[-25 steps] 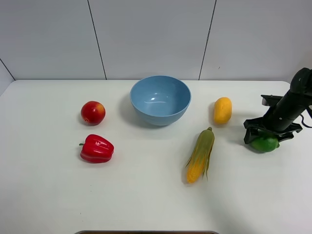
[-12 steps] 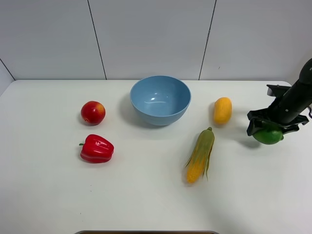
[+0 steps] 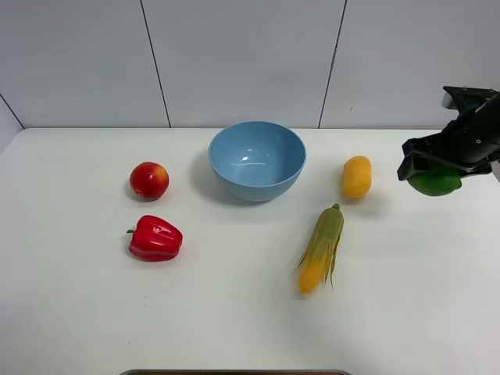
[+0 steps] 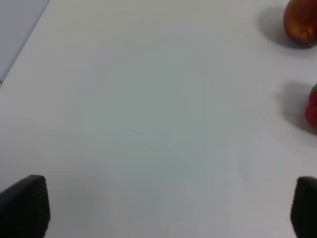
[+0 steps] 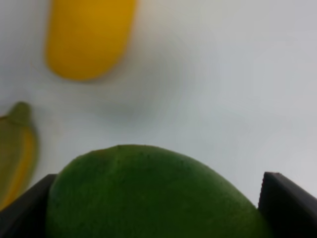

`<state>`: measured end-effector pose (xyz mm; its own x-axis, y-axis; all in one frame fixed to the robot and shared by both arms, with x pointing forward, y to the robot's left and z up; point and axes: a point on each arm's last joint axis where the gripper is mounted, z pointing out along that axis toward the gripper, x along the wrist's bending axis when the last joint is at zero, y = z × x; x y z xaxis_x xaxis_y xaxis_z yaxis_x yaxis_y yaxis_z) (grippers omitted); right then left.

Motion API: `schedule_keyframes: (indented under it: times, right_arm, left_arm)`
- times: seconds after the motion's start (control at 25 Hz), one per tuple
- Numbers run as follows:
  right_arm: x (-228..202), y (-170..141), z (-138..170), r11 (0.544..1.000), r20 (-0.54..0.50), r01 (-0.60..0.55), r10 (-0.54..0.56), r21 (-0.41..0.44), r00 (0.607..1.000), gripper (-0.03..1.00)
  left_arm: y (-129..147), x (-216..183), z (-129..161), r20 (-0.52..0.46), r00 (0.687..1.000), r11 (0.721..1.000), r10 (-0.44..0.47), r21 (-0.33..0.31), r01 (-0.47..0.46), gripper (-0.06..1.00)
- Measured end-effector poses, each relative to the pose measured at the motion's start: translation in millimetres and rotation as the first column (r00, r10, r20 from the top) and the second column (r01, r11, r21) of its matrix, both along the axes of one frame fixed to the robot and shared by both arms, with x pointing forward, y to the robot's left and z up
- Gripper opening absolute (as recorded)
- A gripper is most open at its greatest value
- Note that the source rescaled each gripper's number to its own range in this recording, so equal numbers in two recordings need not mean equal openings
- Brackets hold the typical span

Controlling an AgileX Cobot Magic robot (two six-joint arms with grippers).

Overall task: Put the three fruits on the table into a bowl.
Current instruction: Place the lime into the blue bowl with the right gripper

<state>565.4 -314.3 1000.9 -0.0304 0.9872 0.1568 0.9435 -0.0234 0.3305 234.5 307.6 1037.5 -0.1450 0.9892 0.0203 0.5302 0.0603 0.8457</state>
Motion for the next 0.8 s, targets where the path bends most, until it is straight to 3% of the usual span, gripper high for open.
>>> schedule_keyframes:
  times: [0.24, 0.52, 0.68, 0.8]
  right_arm:
    - [14.8, 43.1, 33.7, 0.991, 0.084, -0.137, 0.137, -0.003, 0.987, 0.40]
    - [26.3, 112.5, 90.5, 0.954, 0.291, -0.300, 0.290, -0.012, 0.912, 0.40]
    - [23.9, 142.1, 103.3, 0.935, 0.374, -0.355, 0.334, -0.014, 0.865, 0.40]
    - [24.5, 159.5, 95.5, 0.921, 0.376, -0.390, 0.366, -0.014, 0.851, 0.40]
  left_arm:
    - [0.0, 0.0, 0.0, 0.000, 1.000, 1.000, 0.000, 0.000, 0.000, 1.00]
    - [0.0, 0.0, 0.0, 0.000, 1.000, 1.000, 0.000, 0.000, 0.000, 1.00]
    - [0.0, 0.0, 0.0, 0.000, 1.000, 1.000, 0.000, 0.000, 0.000, 1.00]
    - [0.0, 0.0, 0.0, 0.000, 1.000, 1.000, 0.000, 0.000, 0.000, 1.00]
